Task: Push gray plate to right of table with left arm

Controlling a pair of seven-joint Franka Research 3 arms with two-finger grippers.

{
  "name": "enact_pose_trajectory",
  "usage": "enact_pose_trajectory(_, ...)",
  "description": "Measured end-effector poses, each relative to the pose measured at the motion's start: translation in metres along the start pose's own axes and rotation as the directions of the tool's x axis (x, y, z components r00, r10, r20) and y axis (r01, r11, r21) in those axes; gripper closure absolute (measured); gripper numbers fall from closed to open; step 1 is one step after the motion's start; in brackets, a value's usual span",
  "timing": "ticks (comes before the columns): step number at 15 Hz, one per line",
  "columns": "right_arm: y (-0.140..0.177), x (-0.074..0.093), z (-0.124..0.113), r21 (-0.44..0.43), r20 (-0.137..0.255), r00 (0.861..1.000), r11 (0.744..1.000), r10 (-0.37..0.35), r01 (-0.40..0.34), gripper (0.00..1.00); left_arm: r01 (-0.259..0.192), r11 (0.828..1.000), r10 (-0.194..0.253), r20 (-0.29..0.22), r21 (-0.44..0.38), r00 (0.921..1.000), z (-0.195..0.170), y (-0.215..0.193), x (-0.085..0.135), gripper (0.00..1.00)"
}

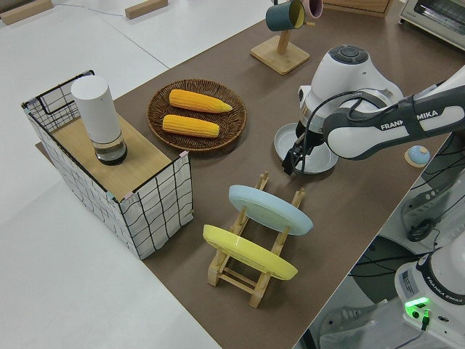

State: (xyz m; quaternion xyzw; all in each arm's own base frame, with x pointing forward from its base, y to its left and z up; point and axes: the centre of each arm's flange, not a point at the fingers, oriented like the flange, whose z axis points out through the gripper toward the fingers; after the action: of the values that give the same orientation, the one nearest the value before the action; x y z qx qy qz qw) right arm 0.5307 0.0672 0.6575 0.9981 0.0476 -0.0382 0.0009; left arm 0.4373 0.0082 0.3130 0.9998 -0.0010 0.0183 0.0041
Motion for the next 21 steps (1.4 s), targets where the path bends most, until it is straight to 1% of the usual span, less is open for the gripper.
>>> enact_pose_trajectory(7,0.0000,0.0000,0.0000,0.000,0.000,1.000,1.000,0.000,0.000,0.01,0.005,1.000,-0.005,0.005,0.003,1.0000,0.0079,-0.0025,0.0008,0.01)
enact_pose_trajectory(9,0.0000,0.0000,0.0000,0.000,0.000,1.000,1.000,0.000,0.000,0.01,0.005,1.000,-0.005,0.007,0.004,1.0000,0.0097,-0.0026,0.0009,0.05)
enact_pose_trajectory(10,0.0000,0.0000,0.0000,0.000,0.000,1.000,1.000,0.000,0.000,0.01,0.005,1.000,-0.005,0.008,0.004,1.0000,0.0106,-0.0026,0.0010,0.05)
enact_pose_trajectory(11,0.0000,0.0000,0.0000,0.000,0.000,1.000,1.000,0.000,0.000,0.01,0.005,1.000,-0.006,0.008,0.004,0.9999,0.0113,-0.0026,0.0010,0.10)
enact_pose_trajectory(14,0.0000,0.0000,0.0000,0.000,0.000,1.000,1.000,0.000,0.000,0.01,0.006,1.000,-0.006,0.006,0.004,1.0000,0.0113,-0.0030,0.0013,0.45)
enact_pose_trajectory(16,0.0000,0.0000,0.0000,0.000,0.000,1.000,1.000,0.000,0.000,0.01,0.007,1.000,-0.007,0.004,0.004,1.0000,0.0111,-0.0033,0.0015,0.64)
enact_pose_trajectory(18,0.0000,0.0000,0.0000,0.000,0.000,1.000,1.000,0.000,0.000,0.01,0.010,1.000,-0.010,-0.004,0.004,0.9999,0.0087,-0.0044,0.0027,0.88)
enact_pose_trajectory(19,0.0000,0.0000,0.0000,0.000,0.000,1.000,1.000,0.000,0.000,0.01,0.009,1.000,-0.009,-0.010,0.004,0.9999,0.0063,-0.0041,0.0035,0.92)
enact_pose_trajectory(21,0.0000,0.0000,0.0000,0.000,0.000,1.000,1.000,0.000,0.000,0.01,0.011,1.000,-0.011,-0.013,0.003,0.9999,0.0056,-0.0042,0.0037,0.93)
